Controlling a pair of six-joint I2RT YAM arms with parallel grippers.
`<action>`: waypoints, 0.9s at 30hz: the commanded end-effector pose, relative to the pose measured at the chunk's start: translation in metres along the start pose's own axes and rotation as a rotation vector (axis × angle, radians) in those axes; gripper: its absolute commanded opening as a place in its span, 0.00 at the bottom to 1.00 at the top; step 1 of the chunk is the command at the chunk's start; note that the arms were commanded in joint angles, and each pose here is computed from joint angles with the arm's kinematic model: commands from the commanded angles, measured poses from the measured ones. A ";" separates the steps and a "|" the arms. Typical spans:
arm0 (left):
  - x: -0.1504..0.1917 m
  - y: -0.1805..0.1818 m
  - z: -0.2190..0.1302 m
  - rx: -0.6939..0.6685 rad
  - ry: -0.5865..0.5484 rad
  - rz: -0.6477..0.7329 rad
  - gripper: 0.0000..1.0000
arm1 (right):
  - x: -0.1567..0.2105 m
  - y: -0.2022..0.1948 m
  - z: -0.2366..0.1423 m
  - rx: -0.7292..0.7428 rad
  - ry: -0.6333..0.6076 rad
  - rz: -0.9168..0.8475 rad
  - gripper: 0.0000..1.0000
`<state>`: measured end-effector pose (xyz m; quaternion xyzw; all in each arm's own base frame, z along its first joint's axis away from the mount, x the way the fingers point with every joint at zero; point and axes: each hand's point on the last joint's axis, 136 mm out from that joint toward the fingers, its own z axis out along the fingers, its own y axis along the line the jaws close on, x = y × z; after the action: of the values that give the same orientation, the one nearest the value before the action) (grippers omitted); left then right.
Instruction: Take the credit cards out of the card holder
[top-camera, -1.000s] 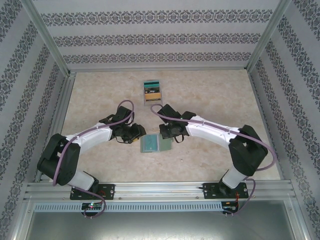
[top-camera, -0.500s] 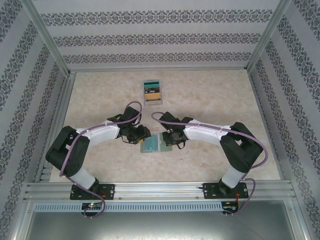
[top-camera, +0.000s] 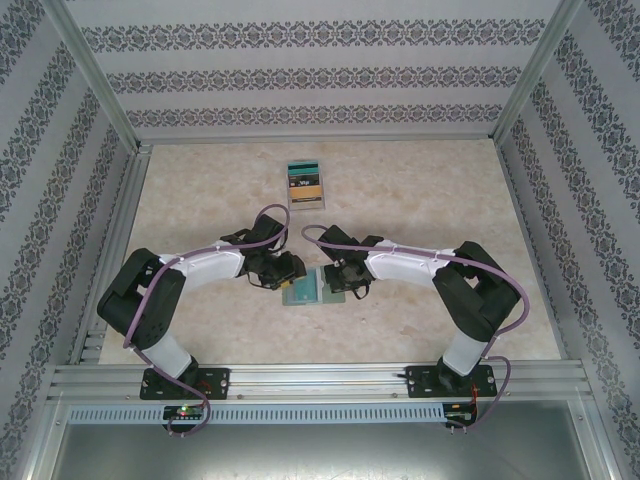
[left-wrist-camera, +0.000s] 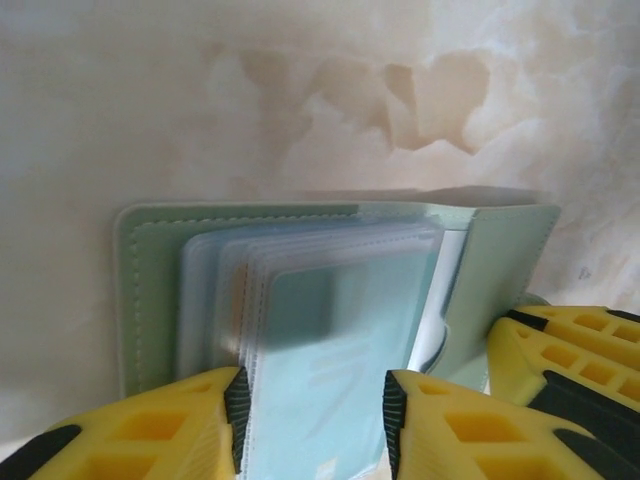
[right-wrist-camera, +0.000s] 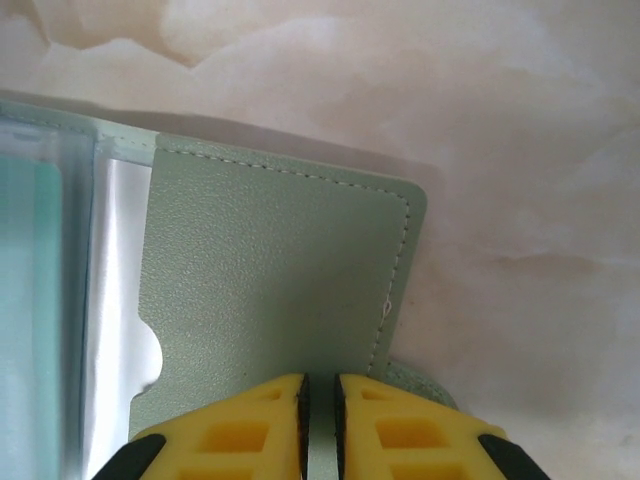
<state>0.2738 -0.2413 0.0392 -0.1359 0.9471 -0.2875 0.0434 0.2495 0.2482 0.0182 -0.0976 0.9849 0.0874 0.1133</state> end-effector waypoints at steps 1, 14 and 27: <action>0.003 -0.022 0.005 0.083 0.018 0.051 0.45 | 0.009 -0.004 0.010 0.000 0.034 0.033 0.19; 0.002 -0.021 0.000 0.063 0.005 0.060 0.48 | 0.010 -0.004 0.008 -0.002 0.032 0.036 0.20; 0.004 -0.002 -0.013 -0.049 -0.019 0.067 0.49 | -0.004 -0.009 -0.024 0.028 -0.041 0.037 0.27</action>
<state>0.2750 -0.2388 0.0593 -0.1180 0.9485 -0.2845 0.0740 0.2484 0.2452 0.0314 -0.0891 0.9840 0.0924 0.1234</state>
